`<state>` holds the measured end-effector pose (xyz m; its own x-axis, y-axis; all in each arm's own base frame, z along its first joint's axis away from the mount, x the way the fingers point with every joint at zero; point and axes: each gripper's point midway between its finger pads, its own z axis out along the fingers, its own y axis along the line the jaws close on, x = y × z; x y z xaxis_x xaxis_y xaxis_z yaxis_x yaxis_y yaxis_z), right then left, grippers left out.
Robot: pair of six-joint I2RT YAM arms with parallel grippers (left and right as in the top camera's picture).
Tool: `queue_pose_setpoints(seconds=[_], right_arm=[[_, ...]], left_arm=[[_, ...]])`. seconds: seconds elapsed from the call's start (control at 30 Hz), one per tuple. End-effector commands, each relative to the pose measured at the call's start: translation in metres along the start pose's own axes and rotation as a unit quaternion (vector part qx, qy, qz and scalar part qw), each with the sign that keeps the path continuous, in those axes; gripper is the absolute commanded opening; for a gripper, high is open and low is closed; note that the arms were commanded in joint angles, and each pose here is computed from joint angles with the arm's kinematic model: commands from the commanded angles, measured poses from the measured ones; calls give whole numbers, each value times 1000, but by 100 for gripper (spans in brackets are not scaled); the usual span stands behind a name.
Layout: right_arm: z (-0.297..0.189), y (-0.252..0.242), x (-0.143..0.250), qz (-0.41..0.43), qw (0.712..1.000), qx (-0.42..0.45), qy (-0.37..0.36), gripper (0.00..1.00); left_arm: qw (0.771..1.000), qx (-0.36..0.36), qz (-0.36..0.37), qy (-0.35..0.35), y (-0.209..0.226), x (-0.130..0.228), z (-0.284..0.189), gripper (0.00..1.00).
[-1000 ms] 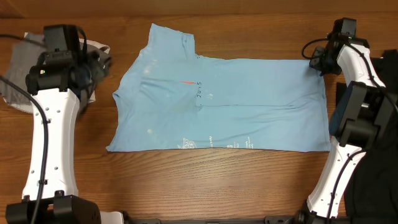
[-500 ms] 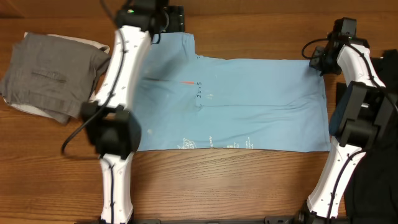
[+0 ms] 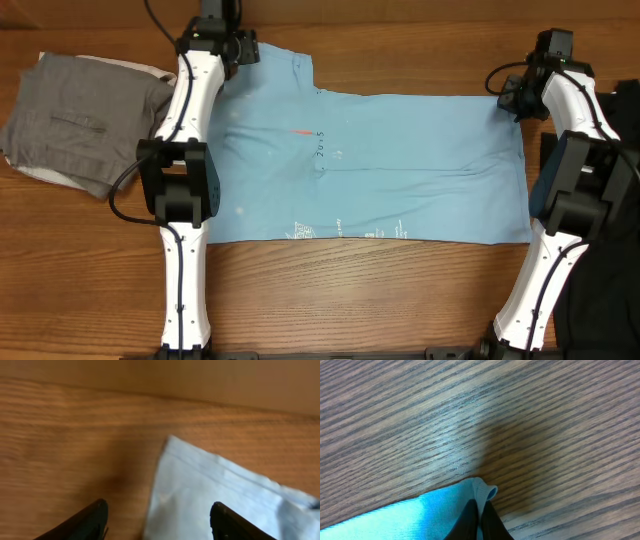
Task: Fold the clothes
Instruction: 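Grasp the shirt's upper left corner with the left gripper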
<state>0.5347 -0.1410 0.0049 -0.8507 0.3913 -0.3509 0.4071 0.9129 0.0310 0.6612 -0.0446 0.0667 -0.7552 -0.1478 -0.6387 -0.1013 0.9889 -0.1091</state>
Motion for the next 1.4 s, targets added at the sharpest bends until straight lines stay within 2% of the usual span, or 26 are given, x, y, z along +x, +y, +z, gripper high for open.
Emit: queue_pose_setpoints(seconds=[0.0,0.2,0.43,0.53,0.6,0.73,0.77,0.83,0.87,0.97,1.17,1.37], right_arm=[[14,1,9,1,1000,-2,15,4],[14,1,9,1,1000,-2,14,4],[14,1,9,1,1000,-2,15,4],[14,1,9,1,1000,-2,15,4],[14,1,9,1,1000,-2,14,4],[14,1,8,1,1000,-2,13,4],[14,1,8,1,1000,-2,13,4],[14,1,8,1,1000,-3,13,4],[14,1,8,1,1000,-3,13,4],[14,1,8,1,1000,-3,13,4],[14,1,8,1,1000,-3,12,4],[10,6,-1,0,1000,-15,-2,4]], left_arm=[[1000,7,10,-7,-5,1,12,67],[999,13,21,21,-11,30,39,63],[999,8,24,44,-9,55,60,63],[999,-14,24,35,-2,50,60,54],[999,-15,23,31,-1,47,58,41],[999,-17,22,35,3,48,58,29],[999,-18,22,37,3,49,58,22],[999,-17,21,37,3,49,58,20],[999,-17,21,37,3,49,58,13],[999,-18,22,43,3,52,58,4],[997,-25,23,65,7,62,57,4],[998,-23,31,58,5,45,36,4]])
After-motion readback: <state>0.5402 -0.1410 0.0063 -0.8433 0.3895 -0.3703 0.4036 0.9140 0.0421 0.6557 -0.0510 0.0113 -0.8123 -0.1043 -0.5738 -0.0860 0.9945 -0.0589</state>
